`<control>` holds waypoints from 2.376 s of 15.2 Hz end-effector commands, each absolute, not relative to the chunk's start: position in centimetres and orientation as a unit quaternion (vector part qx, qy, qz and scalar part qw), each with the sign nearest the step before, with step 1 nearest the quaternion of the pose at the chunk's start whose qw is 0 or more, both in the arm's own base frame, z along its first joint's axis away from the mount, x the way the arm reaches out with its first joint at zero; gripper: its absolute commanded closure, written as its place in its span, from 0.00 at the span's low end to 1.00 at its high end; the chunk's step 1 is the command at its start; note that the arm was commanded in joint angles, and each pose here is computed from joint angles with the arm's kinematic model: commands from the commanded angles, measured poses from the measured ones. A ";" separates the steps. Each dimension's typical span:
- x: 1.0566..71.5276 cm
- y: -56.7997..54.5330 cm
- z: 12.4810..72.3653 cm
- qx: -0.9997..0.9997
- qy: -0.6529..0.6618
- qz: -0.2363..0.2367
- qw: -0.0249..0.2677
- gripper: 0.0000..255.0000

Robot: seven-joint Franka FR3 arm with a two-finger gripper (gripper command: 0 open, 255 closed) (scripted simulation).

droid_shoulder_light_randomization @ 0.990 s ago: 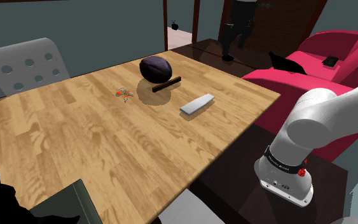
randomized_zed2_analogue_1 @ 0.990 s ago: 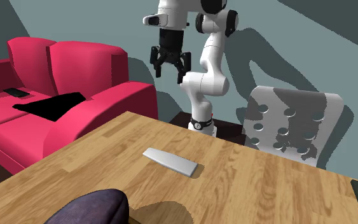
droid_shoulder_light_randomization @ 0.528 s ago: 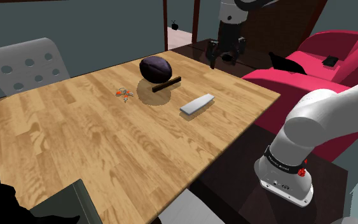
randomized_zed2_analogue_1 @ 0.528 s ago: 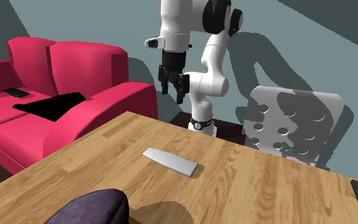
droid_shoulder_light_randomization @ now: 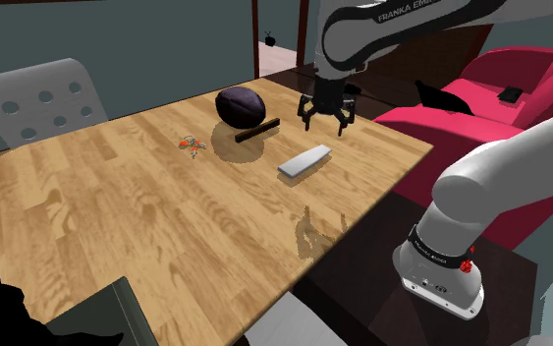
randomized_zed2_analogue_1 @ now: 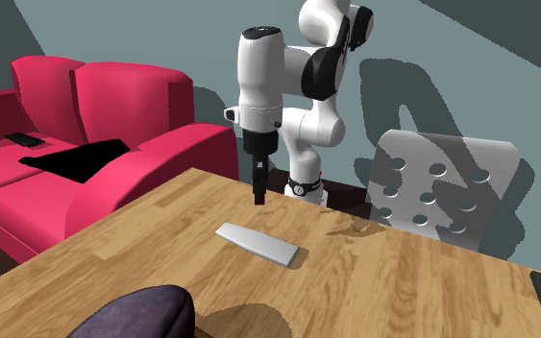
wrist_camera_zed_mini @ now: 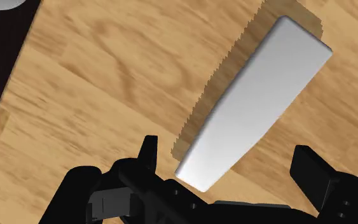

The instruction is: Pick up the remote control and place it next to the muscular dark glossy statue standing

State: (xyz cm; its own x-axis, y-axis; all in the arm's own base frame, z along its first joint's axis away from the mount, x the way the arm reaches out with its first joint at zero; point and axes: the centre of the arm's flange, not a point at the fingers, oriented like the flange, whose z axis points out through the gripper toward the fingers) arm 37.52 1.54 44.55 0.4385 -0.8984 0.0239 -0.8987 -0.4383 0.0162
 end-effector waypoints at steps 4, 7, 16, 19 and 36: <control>40.8 1.3 38.5 0.728 -0.686 -0.003 0.003 0.00; 41.6 1.0 36.2 0.687 -0.727 -0.006 0.000 0.00; 41.6 1.0 32.7 0.687 -0.727 -0.006 0.000 0.00; 41.6 1.0 32.7 0.687 -0.727 -0.006 0.000 0.00; 41.6 1.0 35.4 0.687 -0.727 -0.006 0.000 1.00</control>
